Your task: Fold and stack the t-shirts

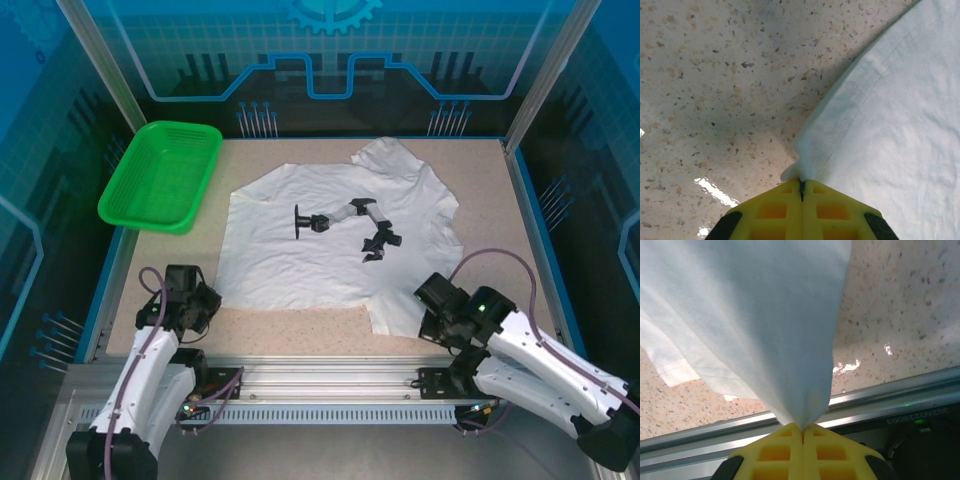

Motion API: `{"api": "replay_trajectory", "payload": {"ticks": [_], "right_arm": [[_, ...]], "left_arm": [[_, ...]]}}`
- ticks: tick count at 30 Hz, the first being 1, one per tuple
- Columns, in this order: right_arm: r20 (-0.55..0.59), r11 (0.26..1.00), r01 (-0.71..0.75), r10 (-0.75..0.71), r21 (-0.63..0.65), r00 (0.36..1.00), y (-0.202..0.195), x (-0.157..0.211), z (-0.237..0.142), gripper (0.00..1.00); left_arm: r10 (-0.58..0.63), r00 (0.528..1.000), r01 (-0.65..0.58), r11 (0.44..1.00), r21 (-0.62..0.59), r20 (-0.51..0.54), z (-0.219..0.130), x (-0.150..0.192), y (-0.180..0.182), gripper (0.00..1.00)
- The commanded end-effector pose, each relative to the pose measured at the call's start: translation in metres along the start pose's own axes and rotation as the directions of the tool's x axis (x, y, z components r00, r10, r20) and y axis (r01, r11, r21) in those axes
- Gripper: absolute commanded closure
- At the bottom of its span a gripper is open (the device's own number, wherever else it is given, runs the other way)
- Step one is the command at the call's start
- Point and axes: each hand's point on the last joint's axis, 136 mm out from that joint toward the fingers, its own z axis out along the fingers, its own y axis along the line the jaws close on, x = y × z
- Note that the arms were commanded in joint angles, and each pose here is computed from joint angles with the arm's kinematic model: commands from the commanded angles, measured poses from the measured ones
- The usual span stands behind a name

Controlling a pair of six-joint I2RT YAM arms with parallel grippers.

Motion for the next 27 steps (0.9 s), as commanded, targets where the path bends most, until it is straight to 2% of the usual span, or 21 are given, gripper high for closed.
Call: {"api": "replay_trajectory", "payload": {"ticks": [1,7,12,17,24,27], "right_arm": [[0.128,0.998,0.067,-0.066,-0.002,0.99,0.021,-0.038,-0.026,1.0],[0.215,0.995,0.095,-0.09,-0.014,0.973,0.055,-0.109,-0.044,1.0],[0.227,0.996,0.086,-0.08,-0.018,0.971,0.073,-0.169,-0.037,1.0],[0.165,0.997,0.079,-0.082,0.023,0.983,0.082,-0.22,-0.008,1.0],[0.066,0.997,0.034,-0.038,0.065,0.997,0.084,-0.26,0.042,1.0],[0.029,0.997,0.027,-0.029,0.078,0.999,0.085,-0.273,0.059,1.0]], "left_arm": [[0.008,1.0,-0.008,0.998,0.057,-0.008,-0.011,-0.009,-0.03,1.0],[0.024,0.998,-0.018,0.996,0.091,-0.063,-0.005,-0.027,-0.081,1.0],[-0.005,0.999,0.008,0.998,0.06,-0.053,0.01,-0.054,-0.113,1.0],[-0.042,0.993,0.044,0.999,0.017,-0.109,0.042,-0.075,-0.14,1.0],[-0.09,0.978,0.075,0.994,-0.085,-0.189,0.099,-0.09,-0.139,1.0],[-0.104,0.974,0.081,0.989,-0.12,-0.201,0.114,-0.096,-0.135,1.0]]}}
